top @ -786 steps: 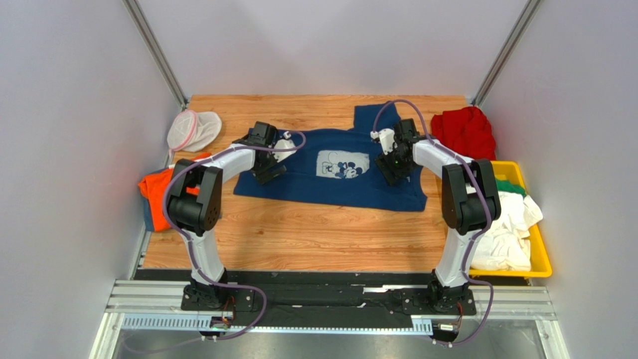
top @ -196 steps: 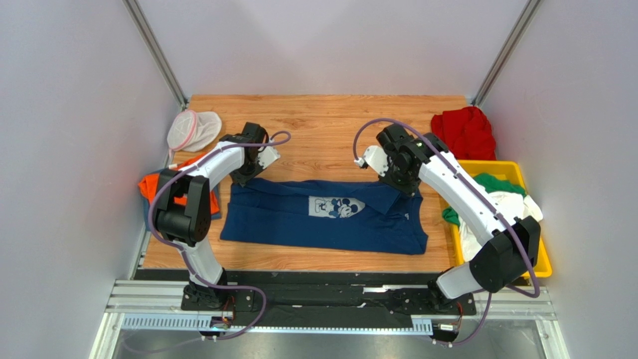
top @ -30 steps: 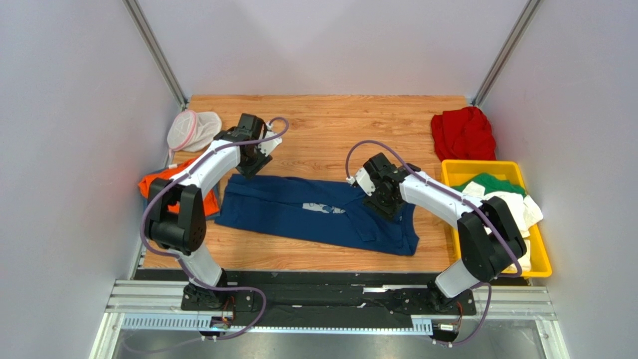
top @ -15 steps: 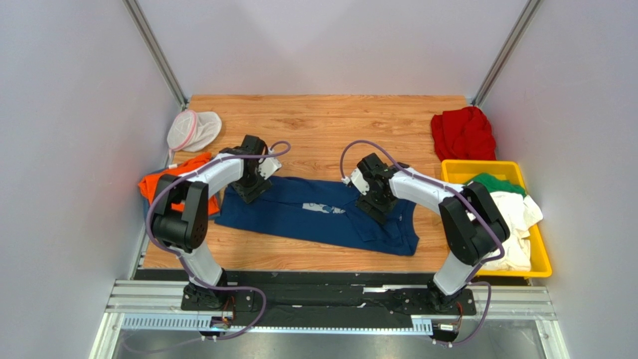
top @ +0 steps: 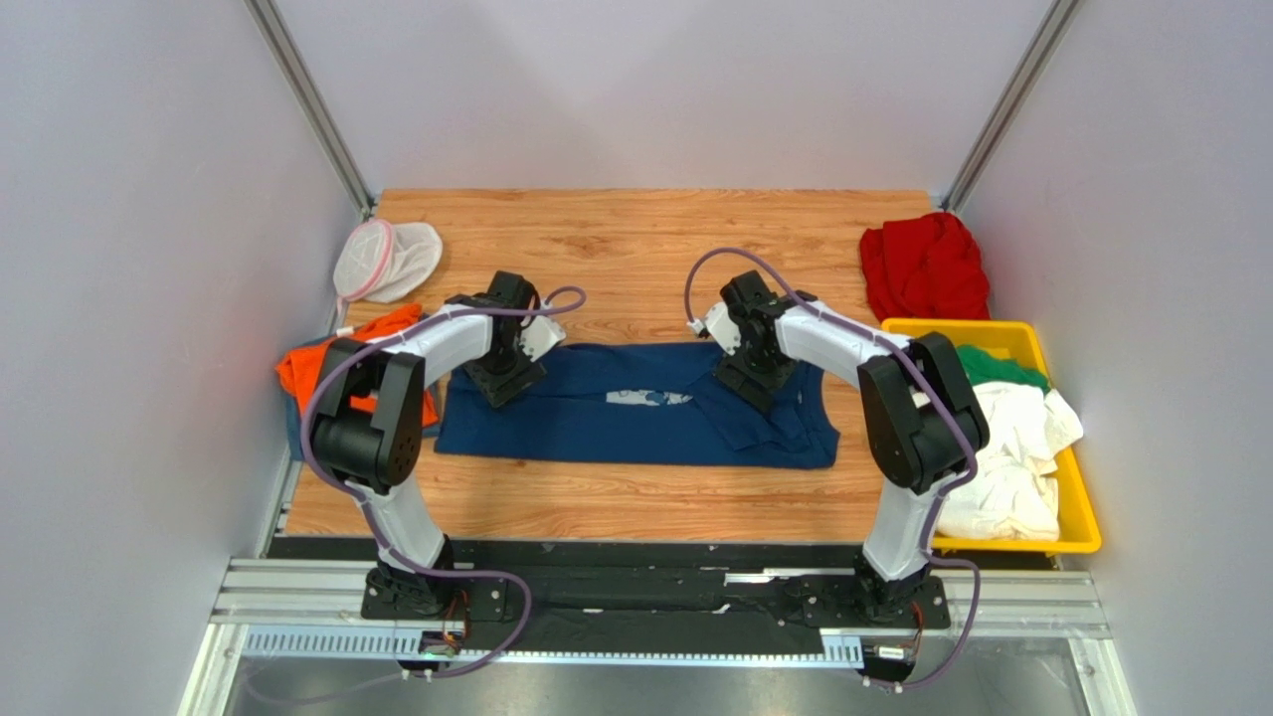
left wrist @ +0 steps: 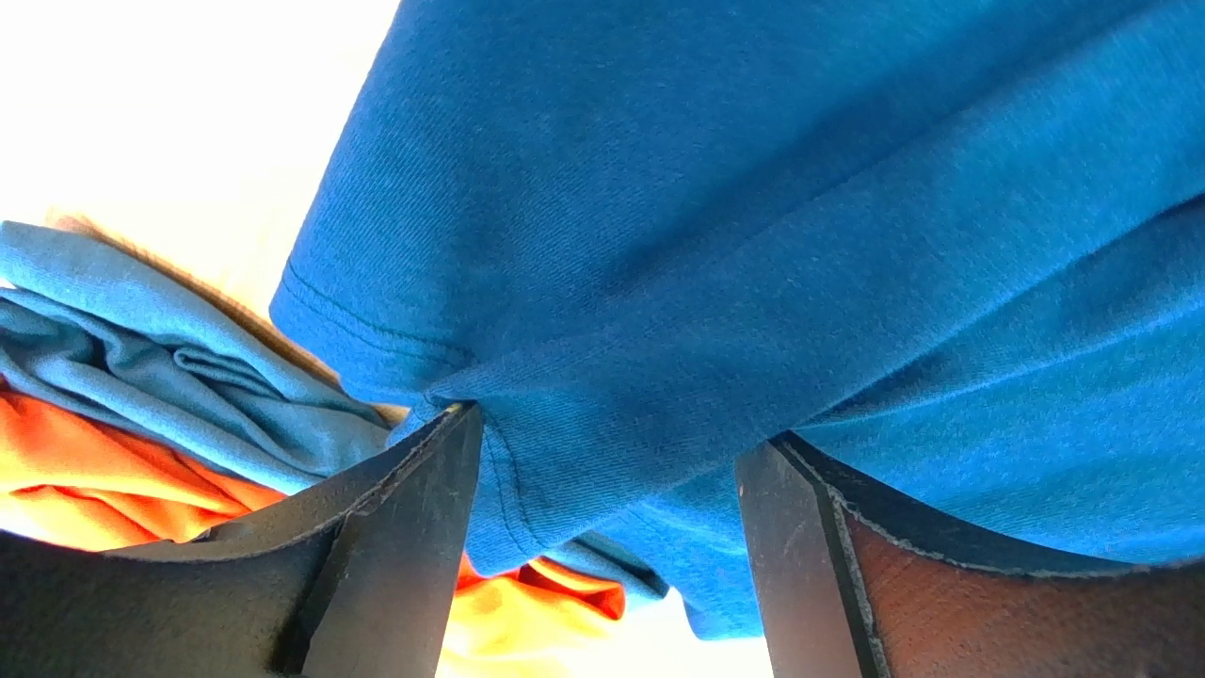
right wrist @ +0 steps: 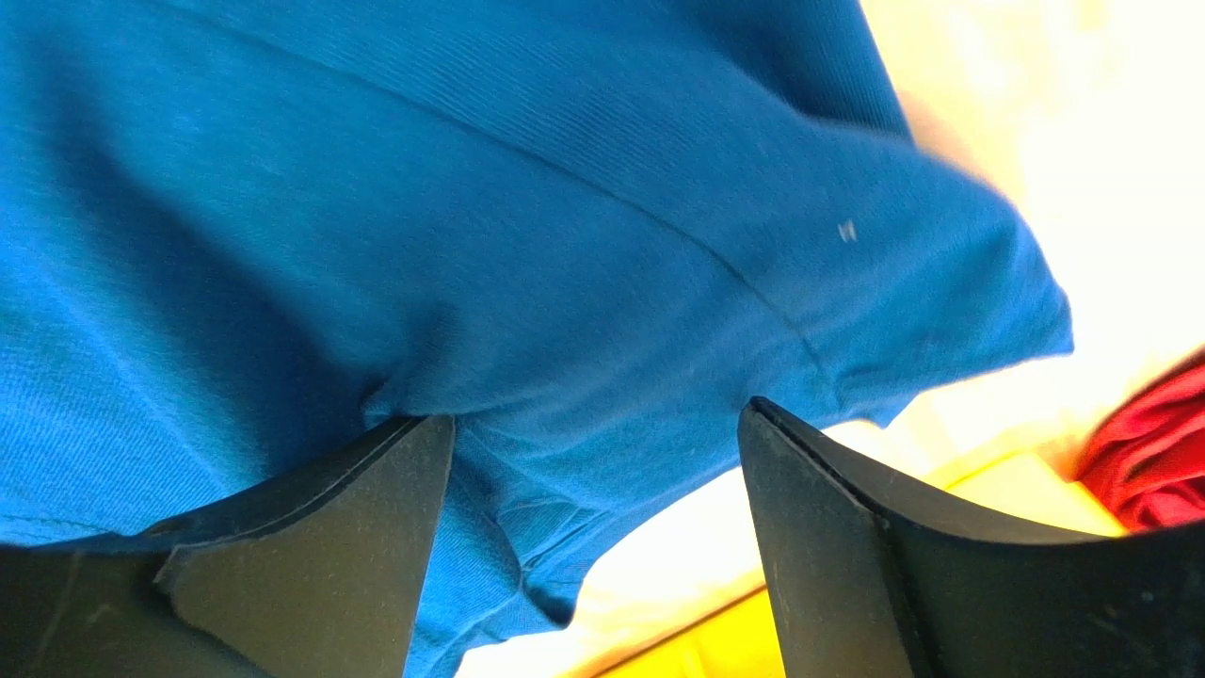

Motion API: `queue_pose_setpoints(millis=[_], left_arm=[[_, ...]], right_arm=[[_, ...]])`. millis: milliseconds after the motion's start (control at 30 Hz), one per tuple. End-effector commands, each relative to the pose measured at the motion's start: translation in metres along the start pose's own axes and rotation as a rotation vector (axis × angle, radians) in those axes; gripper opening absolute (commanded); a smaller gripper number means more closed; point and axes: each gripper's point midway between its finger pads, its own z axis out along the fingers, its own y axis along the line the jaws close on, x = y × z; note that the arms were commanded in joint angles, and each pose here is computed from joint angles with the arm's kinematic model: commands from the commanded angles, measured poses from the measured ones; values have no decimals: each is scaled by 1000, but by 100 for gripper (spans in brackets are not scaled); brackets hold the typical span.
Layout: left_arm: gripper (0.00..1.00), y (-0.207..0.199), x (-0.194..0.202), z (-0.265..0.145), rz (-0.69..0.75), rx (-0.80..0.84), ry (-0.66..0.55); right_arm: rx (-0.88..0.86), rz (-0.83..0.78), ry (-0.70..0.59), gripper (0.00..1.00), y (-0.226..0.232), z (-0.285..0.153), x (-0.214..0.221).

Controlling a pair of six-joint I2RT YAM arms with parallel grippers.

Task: Fold and stack the t-shirts
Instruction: Fold the tshirt

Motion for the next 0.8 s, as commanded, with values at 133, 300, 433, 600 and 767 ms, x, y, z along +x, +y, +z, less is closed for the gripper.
queue_pose_setpoints(millis=[133,300,433,600,767], left_arm=[[76,-35,3,-4,96,112,25],[76,-54,-7,-15,204,140,4],[76,-65,-14,-18,276,152,20],[76,-82,-26,-22,380,155,39],[76,-102,-47,-32,459,174,22]], right_arm=[[86,40,-34,79,-61,39,-33],[155,97,-105,79,-102,36,-68],[198,142,-120,79,-131,48,-83],[248,177,-150,79,-164,54,-102],[277,186,-171,79,-182,65,-121]])
